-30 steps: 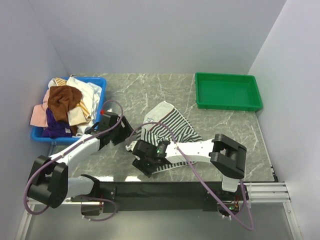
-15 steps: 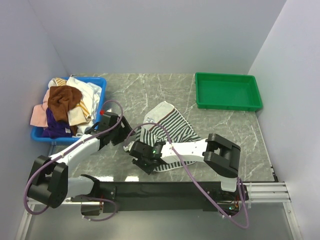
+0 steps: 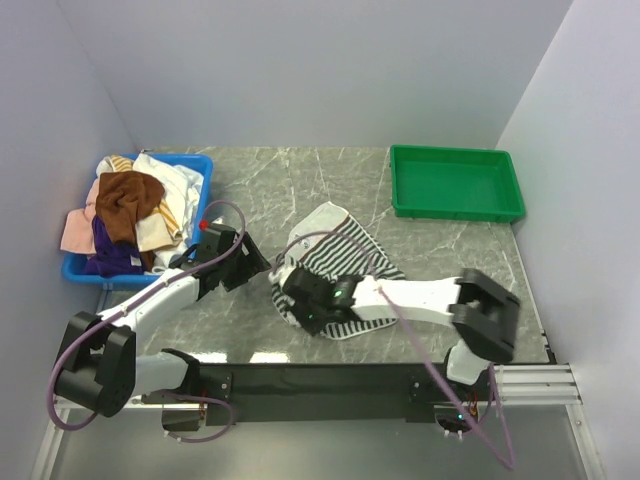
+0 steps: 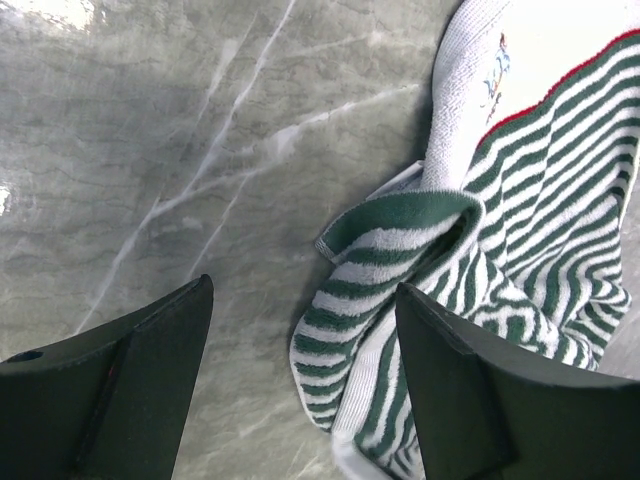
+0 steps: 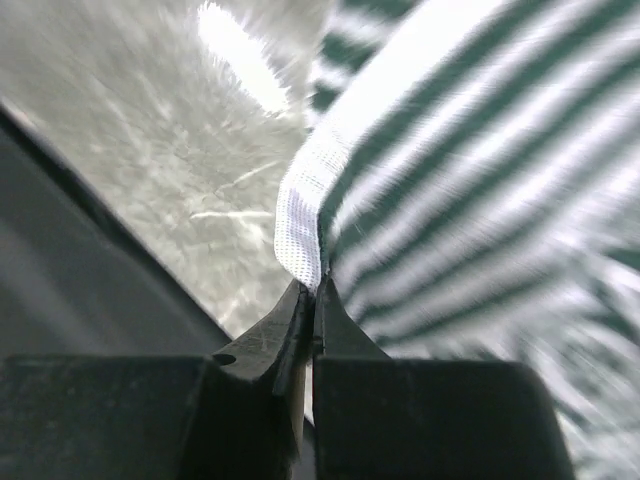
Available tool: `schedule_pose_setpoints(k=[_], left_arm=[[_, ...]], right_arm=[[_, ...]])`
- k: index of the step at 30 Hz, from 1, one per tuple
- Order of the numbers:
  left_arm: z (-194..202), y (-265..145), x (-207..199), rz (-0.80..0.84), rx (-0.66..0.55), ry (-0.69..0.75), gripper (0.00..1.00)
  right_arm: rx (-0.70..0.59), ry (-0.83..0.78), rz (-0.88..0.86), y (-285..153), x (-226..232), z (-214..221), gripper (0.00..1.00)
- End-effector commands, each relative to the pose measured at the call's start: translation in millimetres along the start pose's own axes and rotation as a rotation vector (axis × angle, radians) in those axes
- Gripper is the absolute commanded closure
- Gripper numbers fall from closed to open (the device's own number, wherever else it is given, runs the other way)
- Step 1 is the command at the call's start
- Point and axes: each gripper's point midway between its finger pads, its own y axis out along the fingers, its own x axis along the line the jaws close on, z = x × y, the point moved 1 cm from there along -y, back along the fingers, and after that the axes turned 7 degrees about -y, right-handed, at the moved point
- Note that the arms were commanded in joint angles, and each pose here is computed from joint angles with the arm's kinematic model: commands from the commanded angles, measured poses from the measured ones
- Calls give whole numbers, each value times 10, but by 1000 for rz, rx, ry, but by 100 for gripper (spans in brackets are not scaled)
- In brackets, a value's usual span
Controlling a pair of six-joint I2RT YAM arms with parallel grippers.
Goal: Fold and stack the towels
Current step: Flatten out the crumpled towel
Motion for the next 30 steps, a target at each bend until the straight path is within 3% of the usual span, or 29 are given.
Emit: schedule_pose_setpoints(k=[1, 6, 13, 17, 20, 30], left_arm=[[-43, -76, -174, 69, -3, -26, 21], [1, -97, -329, 139, 40, -34, 21], [36, -63, -445, 190, 81, -12, 22], [73, -29, -484, 210, 107, -16, 24], [91, 10, -484, 208, 116, -13, 25], [240, 137, -698, 268, 199, -9, 29]], right_arm=[[-239, 54, -15, -531, -163, -479, 100], [-336, 151, 51, -876, -574, -481, 100], [-669, 423, 235, -1891, -1408, -570, 100], [-780, 512, 381, -2313, -1775, -468, 100], [-810, 567, 438, -2423, -1941, -334, 100], [-697, 628, 407, -1968, -2001, 77, 100]])
